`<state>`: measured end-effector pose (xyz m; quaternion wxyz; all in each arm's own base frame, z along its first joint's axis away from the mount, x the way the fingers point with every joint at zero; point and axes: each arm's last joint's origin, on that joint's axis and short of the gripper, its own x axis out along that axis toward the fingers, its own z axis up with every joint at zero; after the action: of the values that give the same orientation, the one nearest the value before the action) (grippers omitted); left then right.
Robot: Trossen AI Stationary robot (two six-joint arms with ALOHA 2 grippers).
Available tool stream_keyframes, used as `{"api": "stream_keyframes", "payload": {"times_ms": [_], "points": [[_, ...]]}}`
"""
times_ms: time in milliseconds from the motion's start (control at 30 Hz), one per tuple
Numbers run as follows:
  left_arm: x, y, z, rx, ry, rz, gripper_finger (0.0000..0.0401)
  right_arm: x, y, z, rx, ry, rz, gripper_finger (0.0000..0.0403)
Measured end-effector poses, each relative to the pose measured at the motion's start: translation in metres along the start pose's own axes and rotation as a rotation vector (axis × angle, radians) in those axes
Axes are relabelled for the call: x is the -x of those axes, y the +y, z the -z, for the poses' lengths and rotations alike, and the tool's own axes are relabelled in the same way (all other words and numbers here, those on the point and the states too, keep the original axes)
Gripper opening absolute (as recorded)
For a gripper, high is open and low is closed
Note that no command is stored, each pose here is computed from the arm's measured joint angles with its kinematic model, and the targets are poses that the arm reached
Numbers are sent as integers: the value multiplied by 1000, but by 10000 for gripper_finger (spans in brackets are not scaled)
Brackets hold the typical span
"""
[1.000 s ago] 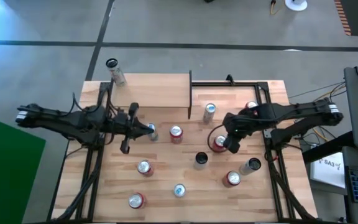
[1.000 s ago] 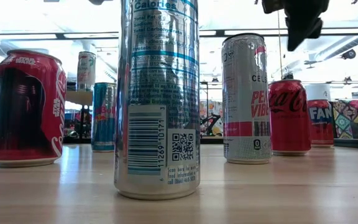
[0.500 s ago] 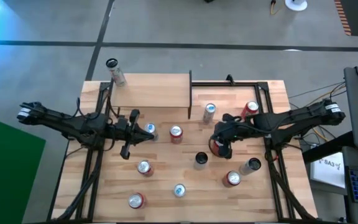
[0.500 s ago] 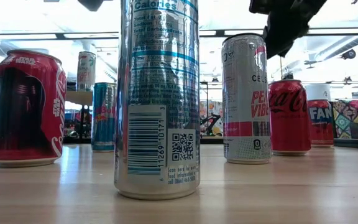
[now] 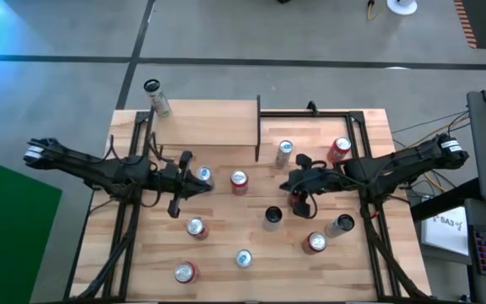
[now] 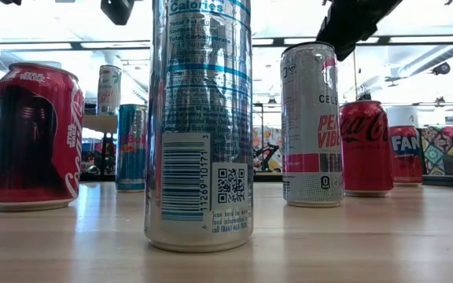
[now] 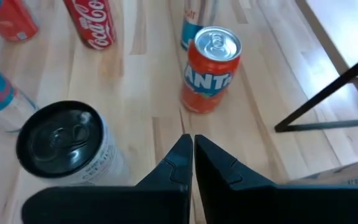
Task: Place canned beverage on shelf
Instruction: Put the red black soda can on the shelf
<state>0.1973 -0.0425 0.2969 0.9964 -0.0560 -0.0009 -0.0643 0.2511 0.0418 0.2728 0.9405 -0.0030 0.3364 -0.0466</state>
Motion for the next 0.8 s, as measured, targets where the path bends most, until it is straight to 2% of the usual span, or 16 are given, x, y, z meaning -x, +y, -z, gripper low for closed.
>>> {"api": "stream_keyframes", "payload": {"times_ms": [333, 433, 567, 800], "points": [[-20, -2, 7, -1, 20, -1, 0, 0, 0, -2, -55, -23, -6, 9], [-24, -3, 10, 6, 27, 4, 0, 0, 0, 0, -66, 0, -9, 20], [-28, -5, 13, 12, 29, 13, 0, 0, 0, 4, -57, 41, -3, 67], [-28, -10, 12, 14, 14, 35, 0, 0, 0, 5, -52, 56, -1, 203]]}}
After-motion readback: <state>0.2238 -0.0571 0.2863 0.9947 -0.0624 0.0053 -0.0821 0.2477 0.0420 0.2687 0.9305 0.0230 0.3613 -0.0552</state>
